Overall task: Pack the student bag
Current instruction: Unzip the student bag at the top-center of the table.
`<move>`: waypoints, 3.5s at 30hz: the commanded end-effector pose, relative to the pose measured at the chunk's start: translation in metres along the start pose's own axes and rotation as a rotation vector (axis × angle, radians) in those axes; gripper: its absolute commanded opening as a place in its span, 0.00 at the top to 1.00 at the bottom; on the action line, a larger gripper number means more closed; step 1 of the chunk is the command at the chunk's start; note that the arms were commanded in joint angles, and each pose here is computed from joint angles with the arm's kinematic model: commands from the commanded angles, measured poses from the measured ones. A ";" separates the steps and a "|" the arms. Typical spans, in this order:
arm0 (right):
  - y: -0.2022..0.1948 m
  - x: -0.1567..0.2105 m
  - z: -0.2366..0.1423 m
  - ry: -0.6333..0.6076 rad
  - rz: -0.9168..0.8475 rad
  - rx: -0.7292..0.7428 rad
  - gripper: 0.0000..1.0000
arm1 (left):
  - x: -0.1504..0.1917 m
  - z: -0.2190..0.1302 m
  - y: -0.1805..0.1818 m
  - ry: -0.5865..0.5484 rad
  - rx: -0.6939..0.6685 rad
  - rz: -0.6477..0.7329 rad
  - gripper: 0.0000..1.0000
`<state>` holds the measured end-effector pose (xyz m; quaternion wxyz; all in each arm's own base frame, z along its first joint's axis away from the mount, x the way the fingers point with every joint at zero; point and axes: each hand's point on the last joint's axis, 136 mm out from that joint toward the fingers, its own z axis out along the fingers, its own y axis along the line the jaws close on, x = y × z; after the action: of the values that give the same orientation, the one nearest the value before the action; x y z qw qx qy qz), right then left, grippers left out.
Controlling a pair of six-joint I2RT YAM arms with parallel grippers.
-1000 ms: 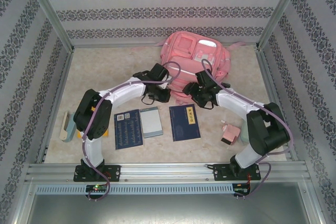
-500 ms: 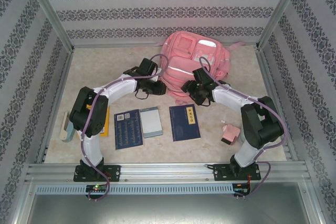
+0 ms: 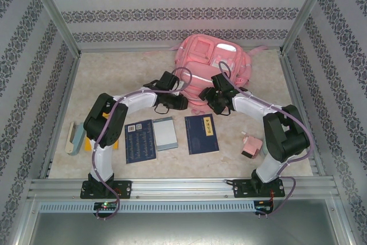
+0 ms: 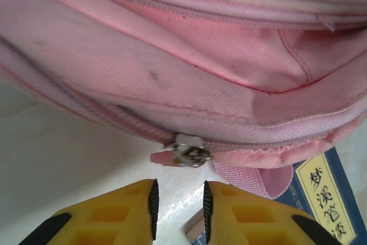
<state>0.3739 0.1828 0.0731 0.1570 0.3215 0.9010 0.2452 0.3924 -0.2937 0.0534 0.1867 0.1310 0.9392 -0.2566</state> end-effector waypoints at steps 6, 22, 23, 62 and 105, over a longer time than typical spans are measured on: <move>0.006 -0.010 0.001 -0.023 0.003 -0.008 0.32 | -0.020 0.006 0.015 -0.081 -0.159 -0.030 0.71; 0.003 -0.004 0.004 -0.008 -0.003 -0.003 0.32 | -0.033 0.017 0.009 -0.078 -0.170 -0.032 0.60; 0.003 -0.004 0.004 -0.006 -0.003 -0.003 0.32 | -0.034 0.017 0.009 -0.080 -0.178 -0.030 0.59; -0.009 -0.006 0.000 -0.025 -0.007 0.018 0.47 | -0.024 -0.030 0.073 -0.086 -0.272 -0.108 1.00; -0.032 -0.007 -0.029 -0.077 -0.016 0.020 0.34 | 0.010 -0.002 -0.086 0.055 0.051 0.132 1.00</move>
<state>0.3477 0.1414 0.0788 0.1887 0.3308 0.8982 0.2198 0.3533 -0.3746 0.0922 0.1761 0.2062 0.9178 -0.2899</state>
